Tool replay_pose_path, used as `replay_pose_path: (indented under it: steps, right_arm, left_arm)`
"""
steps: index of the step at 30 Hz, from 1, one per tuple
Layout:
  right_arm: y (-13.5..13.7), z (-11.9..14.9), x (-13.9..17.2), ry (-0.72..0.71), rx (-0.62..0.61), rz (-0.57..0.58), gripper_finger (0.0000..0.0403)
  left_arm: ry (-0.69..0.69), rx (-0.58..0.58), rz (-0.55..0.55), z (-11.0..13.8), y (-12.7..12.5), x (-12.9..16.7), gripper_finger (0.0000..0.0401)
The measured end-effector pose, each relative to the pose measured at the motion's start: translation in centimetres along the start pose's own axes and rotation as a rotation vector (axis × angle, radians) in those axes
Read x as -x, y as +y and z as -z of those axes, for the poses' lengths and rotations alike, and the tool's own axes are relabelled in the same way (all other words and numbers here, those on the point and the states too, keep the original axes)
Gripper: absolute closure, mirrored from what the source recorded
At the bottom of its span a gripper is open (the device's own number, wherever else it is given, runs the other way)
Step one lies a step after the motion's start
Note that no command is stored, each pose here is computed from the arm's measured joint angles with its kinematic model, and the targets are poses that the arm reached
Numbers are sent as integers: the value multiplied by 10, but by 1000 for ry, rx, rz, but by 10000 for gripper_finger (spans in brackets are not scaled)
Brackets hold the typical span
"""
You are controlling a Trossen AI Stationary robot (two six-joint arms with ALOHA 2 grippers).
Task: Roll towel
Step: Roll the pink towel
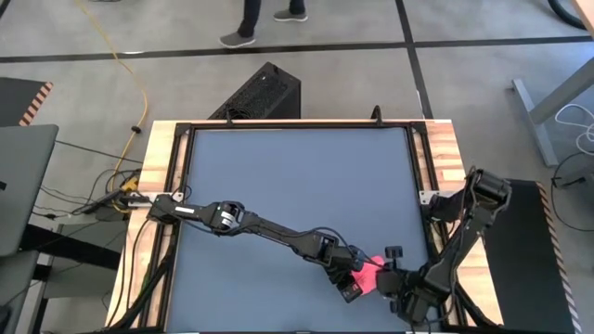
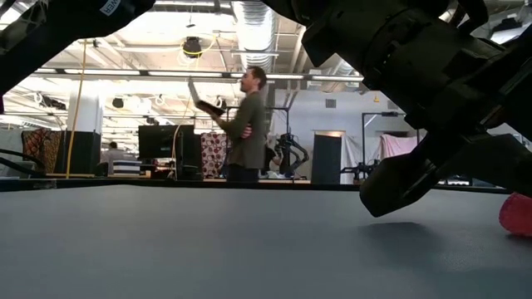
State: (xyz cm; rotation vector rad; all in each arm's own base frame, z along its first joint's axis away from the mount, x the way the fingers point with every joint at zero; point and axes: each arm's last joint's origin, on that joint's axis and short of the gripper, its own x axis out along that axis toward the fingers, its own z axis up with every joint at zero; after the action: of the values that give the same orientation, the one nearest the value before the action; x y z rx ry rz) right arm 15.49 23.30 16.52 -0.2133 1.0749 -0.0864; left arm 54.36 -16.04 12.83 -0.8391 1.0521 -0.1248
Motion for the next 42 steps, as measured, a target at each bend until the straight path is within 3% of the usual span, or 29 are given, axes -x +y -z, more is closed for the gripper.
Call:
replay_pose_path:
  steps: [5, 12, 21, 27, 31, 38, 42]
  right_arm:
    - [-9, -10, 1, 11, -49, -21, 284]
    - [-9, -12, 8, 21, -23, -95, 284]
    - [8, 1, 8, 28, 30, -126, 285]
    - [15, -2, 10, 3, -13, -197, 279]
    - [15, -5, 7, 30, -29, -233, 248]
    - [14, -5, 6, 41, 9, -234, 150]
    - [10, -6, 4, 48, 25, -201, 125]
  left_arm:
    - [-6, 1, -4, 0, 0, 0, 401]
    - [-19, 1, -15, -1, 0, 0, 401]
    - [-16, 7, -39, 1, 2, 0, 401]
    - [-8, 10, -45, 1, 2, 1, 401]
    - [-8, 11, -46, 1, 3, 1, 401]
    - [-9, 13, -47, 0, 3, 1, 401]
    - [-9, 14, -47, 0, 3, 1, 401]
